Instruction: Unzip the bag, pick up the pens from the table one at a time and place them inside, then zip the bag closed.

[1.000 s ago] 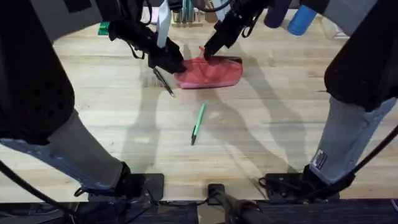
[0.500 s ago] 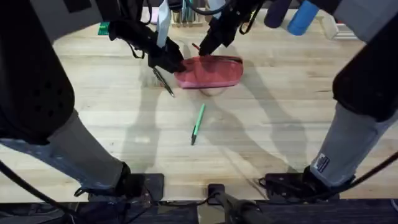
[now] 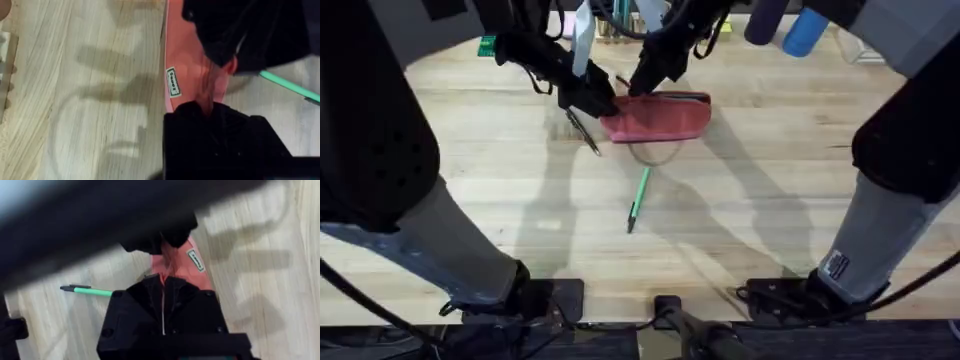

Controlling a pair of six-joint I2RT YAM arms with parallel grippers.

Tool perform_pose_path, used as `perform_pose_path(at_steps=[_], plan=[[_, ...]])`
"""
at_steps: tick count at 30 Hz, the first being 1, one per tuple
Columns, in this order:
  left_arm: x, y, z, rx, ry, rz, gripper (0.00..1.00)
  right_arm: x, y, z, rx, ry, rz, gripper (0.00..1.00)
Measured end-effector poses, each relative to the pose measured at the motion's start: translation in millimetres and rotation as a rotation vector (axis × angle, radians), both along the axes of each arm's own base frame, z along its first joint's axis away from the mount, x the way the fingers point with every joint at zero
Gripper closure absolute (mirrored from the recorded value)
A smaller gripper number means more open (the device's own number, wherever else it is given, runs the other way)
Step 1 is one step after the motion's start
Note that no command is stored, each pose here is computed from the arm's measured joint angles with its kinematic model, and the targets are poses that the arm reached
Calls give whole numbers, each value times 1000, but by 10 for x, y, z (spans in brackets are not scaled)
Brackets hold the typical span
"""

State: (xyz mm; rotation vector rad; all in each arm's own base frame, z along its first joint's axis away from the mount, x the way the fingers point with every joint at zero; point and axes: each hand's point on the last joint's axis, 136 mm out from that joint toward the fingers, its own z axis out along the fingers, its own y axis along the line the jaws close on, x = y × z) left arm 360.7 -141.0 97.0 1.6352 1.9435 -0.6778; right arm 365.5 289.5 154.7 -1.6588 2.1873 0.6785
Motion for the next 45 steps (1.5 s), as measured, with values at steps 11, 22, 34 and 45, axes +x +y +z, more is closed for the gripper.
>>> perform_pose_path(at_steps=[11, 22, 34, 45], plan=[[-14, -4, 3, -5, 6, -2, 959, -115, 259, 22, 19, -47, 82, 969], [-12, 0, 11, -10, 0, -7, 958, -119, 298, 29, 24, -58, 92, 949], [3, -12, 20, -17, -10, -10, 959, -132, 315, 83, 75, -33, 97, 6], [4, -12, 21, -17, -11, -10, 959, -41, -158, 550, 59, -108, -1, 6]])
